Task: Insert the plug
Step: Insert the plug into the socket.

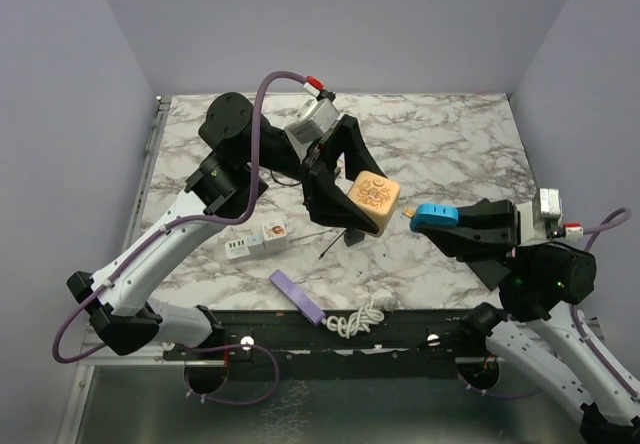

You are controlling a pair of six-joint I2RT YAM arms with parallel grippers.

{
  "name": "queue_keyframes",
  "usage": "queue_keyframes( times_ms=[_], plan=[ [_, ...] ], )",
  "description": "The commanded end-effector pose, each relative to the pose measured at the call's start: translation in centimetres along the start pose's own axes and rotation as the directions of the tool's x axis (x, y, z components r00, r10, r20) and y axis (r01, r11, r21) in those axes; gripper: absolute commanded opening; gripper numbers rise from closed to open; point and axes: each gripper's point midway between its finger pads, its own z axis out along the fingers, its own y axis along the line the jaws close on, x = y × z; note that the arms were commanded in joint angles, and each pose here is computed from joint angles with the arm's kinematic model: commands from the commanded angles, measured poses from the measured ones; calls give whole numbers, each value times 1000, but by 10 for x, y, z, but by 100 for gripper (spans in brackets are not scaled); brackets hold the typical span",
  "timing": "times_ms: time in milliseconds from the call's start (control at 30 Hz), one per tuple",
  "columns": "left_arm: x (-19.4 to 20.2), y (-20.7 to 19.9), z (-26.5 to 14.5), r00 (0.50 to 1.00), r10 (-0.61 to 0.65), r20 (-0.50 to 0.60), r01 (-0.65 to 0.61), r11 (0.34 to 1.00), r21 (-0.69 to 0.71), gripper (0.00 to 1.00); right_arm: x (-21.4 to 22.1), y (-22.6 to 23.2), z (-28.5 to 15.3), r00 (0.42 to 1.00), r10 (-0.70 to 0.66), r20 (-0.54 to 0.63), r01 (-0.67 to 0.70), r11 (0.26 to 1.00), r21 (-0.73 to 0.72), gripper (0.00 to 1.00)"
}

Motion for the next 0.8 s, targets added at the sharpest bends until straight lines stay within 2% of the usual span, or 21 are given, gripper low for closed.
queue_keyframes(
  times_ms=[0,767],
  plan=[
    [1,1,0,999,35,0,-35,999,16,0,-15,3,9,999,10,39,-9,1000,-26,1],
    [8,24,-13,997,77,-1,-77,996,-49,0,-12,-7,24,992,120,-31,-119,993,9,0]
  ],
)
